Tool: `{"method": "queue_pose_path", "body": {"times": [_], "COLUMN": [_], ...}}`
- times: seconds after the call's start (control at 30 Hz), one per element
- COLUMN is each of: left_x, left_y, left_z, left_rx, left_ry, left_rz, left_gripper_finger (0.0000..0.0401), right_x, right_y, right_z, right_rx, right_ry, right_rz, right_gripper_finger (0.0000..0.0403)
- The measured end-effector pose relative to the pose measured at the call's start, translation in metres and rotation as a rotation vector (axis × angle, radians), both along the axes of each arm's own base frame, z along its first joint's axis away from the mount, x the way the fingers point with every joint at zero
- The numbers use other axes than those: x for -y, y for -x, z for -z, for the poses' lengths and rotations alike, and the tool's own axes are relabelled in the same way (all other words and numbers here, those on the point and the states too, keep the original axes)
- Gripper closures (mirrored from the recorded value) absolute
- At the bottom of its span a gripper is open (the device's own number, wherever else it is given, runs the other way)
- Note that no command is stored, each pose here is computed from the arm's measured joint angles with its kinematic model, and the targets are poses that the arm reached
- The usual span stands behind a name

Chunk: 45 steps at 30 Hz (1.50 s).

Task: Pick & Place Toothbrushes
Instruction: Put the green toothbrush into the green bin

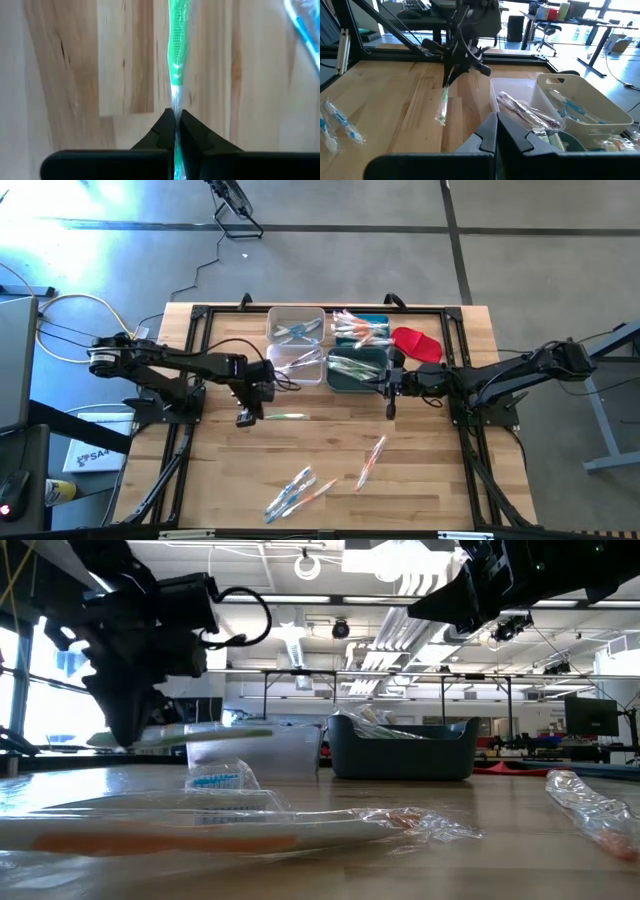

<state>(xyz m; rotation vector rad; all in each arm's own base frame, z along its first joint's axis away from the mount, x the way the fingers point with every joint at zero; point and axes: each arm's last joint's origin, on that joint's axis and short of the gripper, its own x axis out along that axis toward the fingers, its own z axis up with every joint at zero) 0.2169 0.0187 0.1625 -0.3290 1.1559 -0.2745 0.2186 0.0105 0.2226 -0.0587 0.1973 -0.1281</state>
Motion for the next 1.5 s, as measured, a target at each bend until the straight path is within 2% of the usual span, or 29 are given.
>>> {"method": "queue_pose_path", "body": {"times": [0.1,0.23,0.6,0.83,0.93,1.13,1.37,1.5], "left_x": [0.000,-0.002,-0.009,-0.014,-0.016,-0.020,-0.022,-0.022], "left_y": [-0.006,-0.019,-0.056,-0.068,-0.073,-0.090,-0.107,-0.110], "left_z": [-0.007,-0.020,-0.068,-0.089,-0.093,-0.088,-0.068,-0.064], "left_rx": [0.055,0.194,0.635,0.840,0.901,0.990,0.998,1.000], "left_ry": [0.009,-0.022,-0.201,-0.321,-0.363,-0.295,-0.258,-0.252], "left_rz": [0.022,0.061,0.070,-0.022,-0.075,-0.181,-0.213,-0.219], "left_gripper_finger": [0.0399,0.0399,0.0400,0.0400,0.0400,0.0400,0.0400,0.0400], "right_x": [0.000,0.000,0.000,0.000,0.000,0.000,0.000,-0.001], "right_y": [0.000,0.000,0.000,0.000,0.000,-0.001,-0.001,-0.005], "right_z": [0.000,0.000,0.000,-0.001,-0.002,-0.004,-0.007,-0.003], "right_rx": [0.000,0.000,-0.001,0.008,0.021,0.047,0.074,0.070], "right_ry": [0.000,0.000,0.000,-0.001,-0.008,-0.010,-0.017,-0.016], "right_rz": [0.000,0.000,0.000,0.000,0.001,0.001,0.001,-0.002], "right_gripper_finger": [0.0400,0.0400,0.0400,0.0400,0.0401,0.0401,0.0399,0.0385]}}
